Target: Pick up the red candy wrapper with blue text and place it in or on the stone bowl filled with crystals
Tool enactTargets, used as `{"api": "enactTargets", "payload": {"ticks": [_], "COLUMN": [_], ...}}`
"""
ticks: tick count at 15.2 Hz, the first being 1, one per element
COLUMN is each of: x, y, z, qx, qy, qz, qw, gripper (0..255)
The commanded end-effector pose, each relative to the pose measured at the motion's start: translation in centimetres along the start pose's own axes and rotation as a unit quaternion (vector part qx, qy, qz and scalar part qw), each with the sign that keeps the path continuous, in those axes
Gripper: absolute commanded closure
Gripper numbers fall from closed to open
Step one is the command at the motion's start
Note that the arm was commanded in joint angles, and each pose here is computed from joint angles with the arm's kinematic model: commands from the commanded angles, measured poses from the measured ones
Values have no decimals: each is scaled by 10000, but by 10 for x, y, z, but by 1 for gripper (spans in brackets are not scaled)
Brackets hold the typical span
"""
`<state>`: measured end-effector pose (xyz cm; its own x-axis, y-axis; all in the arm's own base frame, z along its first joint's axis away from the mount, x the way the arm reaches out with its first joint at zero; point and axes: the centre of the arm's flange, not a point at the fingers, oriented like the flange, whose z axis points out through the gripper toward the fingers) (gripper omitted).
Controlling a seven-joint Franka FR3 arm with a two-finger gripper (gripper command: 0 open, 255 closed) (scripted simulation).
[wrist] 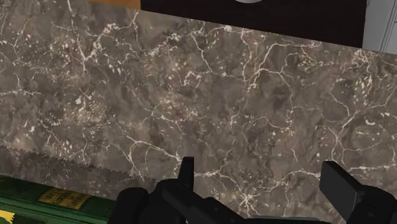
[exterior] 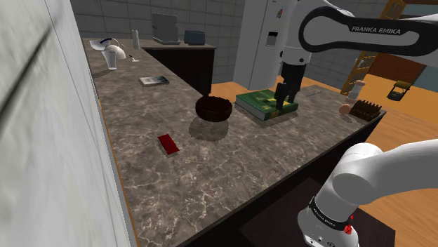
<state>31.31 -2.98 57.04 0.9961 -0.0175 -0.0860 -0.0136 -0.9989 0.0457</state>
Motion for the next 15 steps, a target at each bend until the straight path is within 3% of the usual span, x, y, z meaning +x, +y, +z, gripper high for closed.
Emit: {"api": "enactTargets", "payload": {"ticks": [1, 15], "x": [0, 106], "y": [0, -130], "z": [0, 59], "qx": [0, 186], "qy": [0, 162], "qz": [0, 173], "qw": [10000, 9995], "gripper": [0, 0]}}
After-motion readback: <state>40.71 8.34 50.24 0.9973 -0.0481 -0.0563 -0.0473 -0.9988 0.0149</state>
